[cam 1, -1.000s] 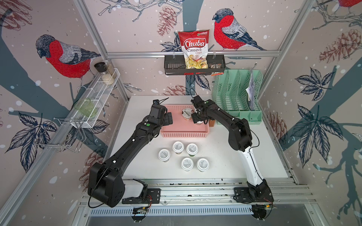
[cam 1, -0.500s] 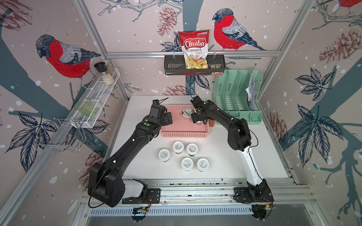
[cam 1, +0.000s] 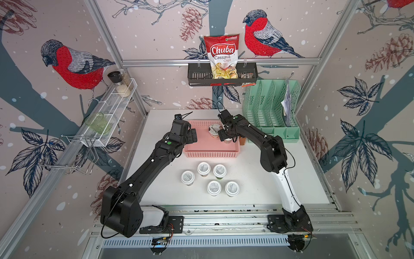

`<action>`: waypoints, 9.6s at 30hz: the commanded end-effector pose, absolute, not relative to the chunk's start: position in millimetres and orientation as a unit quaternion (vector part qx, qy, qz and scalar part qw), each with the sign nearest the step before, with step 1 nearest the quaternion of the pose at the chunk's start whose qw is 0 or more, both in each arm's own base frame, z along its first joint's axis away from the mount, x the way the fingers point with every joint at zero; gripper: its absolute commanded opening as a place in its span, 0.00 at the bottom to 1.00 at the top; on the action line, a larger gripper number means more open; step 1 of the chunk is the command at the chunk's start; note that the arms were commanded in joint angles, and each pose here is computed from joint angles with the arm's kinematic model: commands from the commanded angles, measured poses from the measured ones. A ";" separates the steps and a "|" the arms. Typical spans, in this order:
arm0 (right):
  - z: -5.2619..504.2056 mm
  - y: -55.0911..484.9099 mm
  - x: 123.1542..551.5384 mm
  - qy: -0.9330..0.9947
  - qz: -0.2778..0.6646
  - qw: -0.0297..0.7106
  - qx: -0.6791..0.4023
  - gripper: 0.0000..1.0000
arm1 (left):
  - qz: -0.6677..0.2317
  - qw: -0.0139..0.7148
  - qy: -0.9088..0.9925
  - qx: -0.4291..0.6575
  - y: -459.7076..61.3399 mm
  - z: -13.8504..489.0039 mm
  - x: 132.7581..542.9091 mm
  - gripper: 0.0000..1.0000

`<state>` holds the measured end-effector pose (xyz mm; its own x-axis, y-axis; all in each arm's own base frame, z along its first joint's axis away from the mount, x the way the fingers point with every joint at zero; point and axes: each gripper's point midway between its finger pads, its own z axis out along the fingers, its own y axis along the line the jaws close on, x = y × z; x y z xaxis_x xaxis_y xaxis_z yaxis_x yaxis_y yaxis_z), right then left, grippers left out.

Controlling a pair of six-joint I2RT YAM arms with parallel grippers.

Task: Put the yogurt in the basket
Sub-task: Place the yogurt in the basket, then pick up the yogurt from the center of the board, then place the yogurt in the basket.

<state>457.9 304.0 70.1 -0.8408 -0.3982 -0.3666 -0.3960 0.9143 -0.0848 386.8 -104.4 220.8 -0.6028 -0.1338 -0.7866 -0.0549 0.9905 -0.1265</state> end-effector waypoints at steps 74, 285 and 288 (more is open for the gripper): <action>65.0 283.3 126.5 0.909 0.038 0.149 -0.387 0.85 | -0.083 0.282 0.956 -0.023 -123.1 143.4 292.0 0.96; 111.4 374.7 435.2 0.910 -0.049 0.271 -0.309 0.98 | -0.101 0.344 0.931 -0.065 -88.0 163.3 371.5 0.96; 109.7 371.7 437.3 0.910 -0.058 0.271 -0.307 0.99 | -0.101 0.345 0.931 -0.065 -88.2 164.1 371.2 0.96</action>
<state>432.8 374.5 100.7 -0.6758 -0.5901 -0.4417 -0.5445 0.8035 -0.2404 367.3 -86.9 158.1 -0.7697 -0.1954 -0.6078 -0.0686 0.9718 -0.2255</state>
